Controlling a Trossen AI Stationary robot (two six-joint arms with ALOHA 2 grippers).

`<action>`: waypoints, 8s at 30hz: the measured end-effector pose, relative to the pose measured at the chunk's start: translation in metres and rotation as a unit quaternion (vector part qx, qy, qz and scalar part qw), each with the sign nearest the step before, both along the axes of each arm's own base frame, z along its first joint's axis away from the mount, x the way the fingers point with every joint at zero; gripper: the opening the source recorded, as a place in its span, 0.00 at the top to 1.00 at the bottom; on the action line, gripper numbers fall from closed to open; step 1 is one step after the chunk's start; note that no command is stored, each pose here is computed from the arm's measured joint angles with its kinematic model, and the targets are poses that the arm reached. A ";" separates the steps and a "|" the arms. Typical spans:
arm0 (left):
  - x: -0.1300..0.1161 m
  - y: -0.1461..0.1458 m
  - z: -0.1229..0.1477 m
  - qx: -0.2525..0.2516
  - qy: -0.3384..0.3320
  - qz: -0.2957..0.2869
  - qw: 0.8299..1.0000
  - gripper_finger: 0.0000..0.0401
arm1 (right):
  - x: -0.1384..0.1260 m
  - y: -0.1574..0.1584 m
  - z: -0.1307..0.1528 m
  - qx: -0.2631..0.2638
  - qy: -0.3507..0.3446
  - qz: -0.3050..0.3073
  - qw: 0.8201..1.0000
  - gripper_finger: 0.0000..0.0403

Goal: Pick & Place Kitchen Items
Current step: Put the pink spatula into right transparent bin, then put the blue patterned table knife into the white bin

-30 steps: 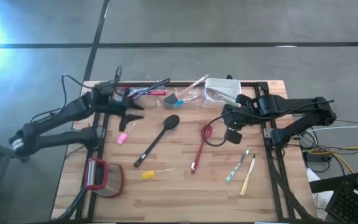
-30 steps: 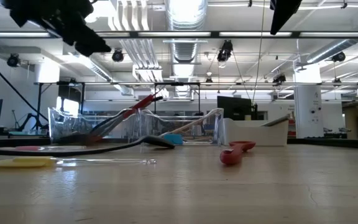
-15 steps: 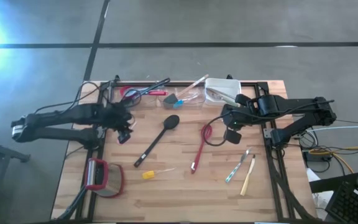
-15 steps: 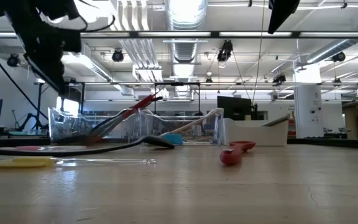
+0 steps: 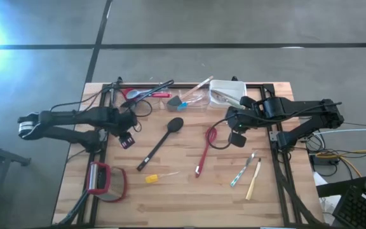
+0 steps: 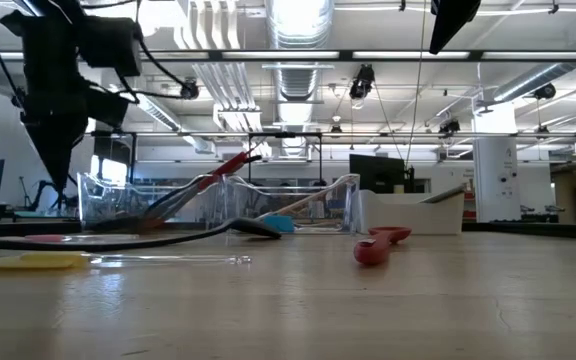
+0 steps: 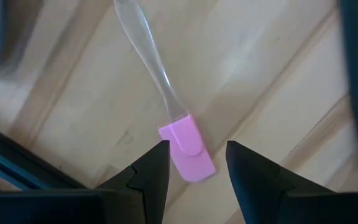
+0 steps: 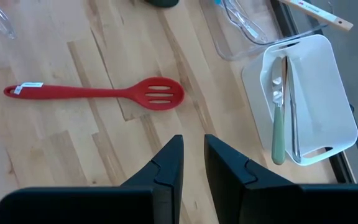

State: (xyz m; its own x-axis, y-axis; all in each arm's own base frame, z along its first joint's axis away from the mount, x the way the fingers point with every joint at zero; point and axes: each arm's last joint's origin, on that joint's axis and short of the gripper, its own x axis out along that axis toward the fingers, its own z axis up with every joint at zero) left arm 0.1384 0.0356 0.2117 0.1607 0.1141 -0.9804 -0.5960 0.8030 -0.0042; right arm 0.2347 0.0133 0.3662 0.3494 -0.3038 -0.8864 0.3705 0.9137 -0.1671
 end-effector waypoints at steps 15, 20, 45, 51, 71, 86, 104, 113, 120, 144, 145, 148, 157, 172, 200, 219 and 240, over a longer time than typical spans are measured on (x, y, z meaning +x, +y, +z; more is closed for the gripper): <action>0.013 0.003 -0.039 -0.031 0.117 -0.002 0.993 0.59 | 0.001 0.000 0.000 0.000 -0.006 0.001 1.000 0.86; 0.018 0.004 -0.045 -0.036 0.124 -0.002 0.992 0.59 | 0.001 0.000 0.000 0.000 -0.006 0.001 1.000 0.86; 0.015 0.002 -0.078 -0.066 0.134 0.024 0.988 0.66 | 0.002 0.000 0.000 0.001 -0.010 -0.001 1.000 0.86; 0.014 0.002 -0.078 -0.060 0.141 0.024 0.988 0.91 | 0.002 0.000 0.000 0.001 -0.013 -0.001 1.000 0.86; 0.049 0.003 -0.006 0.005 -0.002 -0.067 0.998 0.93 | 0.004 0.000 0.001 0.002 -0.021 0.001 1.000 0.86; 0.152 0.062 0.075 0.158 -0.159 -0.197 0.954 0.93 | 0.004 0.000 0.001 0.003 -0.023 0.000 1.000 0.86; 0.226 0.173 0.036 0.160 -0.068 -0.183 0.968 0.93 | 0.004 0.000 0.001 0.005 -0.022 -0.003 1.000 0.86; 0.227 0.189 0.013 0.137 -0.048 -0.182 0.973 0.93 | 0.004 0.000 0.001 0.004 -0.022 -0.002 1.000 0.86; 0.226 0.188 0.012 0.132 -0.046 -0.190 0.972 0.90 | 0.004 0.000 0.001 0.004 -0.022 -0.002 1.000 0.86; 0.216 0.170 0.130 0.228 -0.157 -0.187 0.943 0.55 | 0.004 0.000 0.001 0.004 -0.023 -0.004 1.000 0.86; 0.212 0.165 0.141 0.231 -0.168 -0.186 0.940 0.56 | 0.004 0.000 0.001 0.004 -0.023 -0.004 1.000 0.86; 0.200 0.146 0.165 0.231 -0.196 -0.198 0.932 0.57 | 0.004 0.000 0.001 0.004 -0.022 -0.004 1.000 0.86; 0.163 0.067 0.210 0.230 -0.251 -0.265 0.902 0.61 | 0.004 0.000 0.001 0.004 -0.022 -0.003 1.000 0.86; 0.155 -0.044 0.138 0.277 -0.138 -0.338 0.889 0.69 | 0.003 0.006 0.000 0.059 -0.011 0.022 0.998 0.87; 0.146 -0.053 0.048 0.235 -0.219 -0.317 0.892 0.69 | -0.059 0.134 -0.143 0.119 0.143 0.221 0.957 0.82; 0.146 -0.052 0.048 0.233 -0.220 -0.312 0.895 0.69 | -0.034 0.142 -0.193 0.054 0.191 0.309 0.930 0.59; 0.146 -0.052 0.048 0.232 -0.219 -0.312 0.895 0.69 | 0.002 0.172 -0.236 0.030 0.263 0.361 0.894 0.83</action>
